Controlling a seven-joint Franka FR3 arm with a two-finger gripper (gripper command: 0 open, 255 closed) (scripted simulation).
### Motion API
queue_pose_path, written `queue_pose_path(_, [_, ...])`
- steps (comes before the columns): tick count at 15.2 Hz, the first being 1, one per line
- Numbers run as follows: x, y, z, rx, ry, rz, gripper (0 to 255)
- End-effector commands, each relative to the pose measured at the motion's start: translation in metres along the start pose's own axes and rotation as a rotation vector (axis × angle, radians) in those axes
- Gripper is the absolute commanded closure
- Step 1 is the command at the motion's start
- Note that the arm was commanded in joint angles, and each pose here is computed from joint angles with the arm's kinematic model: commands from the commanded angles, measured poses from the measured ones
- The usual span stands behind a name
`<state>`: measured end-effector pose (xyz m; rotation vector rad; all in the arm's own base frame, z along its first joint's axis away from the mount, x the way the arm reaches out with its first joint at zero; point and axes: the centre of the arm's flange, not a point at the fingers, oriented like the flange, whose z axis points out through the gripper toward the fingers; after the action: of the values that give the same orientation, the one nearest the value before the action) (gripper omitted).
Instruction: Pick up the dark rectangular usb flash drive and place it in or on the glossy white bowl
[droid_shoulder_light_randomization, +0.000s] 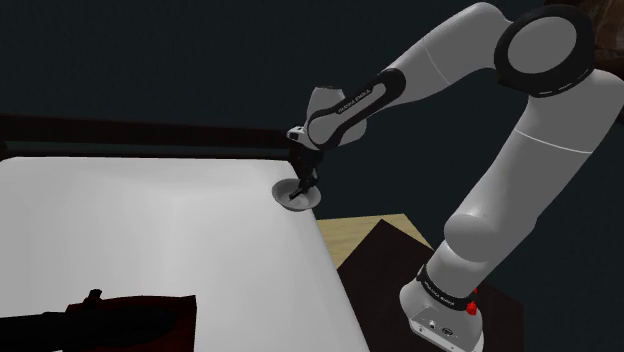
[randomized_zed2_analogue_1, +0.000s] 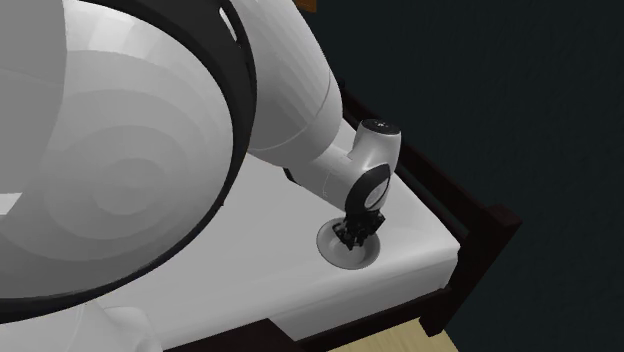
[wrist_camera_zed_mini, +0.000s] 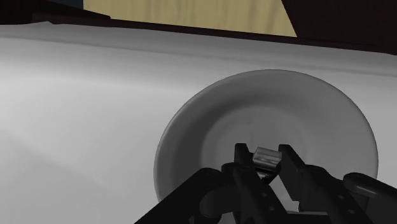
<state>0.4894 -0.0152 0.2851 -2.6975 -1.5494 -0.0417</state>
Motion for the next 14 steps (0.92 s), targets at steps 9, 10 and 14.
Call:
queue_pose_path(9, [0.000, 0.000, 0.004, 0.000, 0.000, 0.000, 0])
queue_pose_path(10, [0.000, 0.000, 0.004, 0.000, 0.000, 0.000, 0])
queue_pose_path(14, [0.000, 0.000, -0.009, 0.000, 0.000, 0.000, 0])
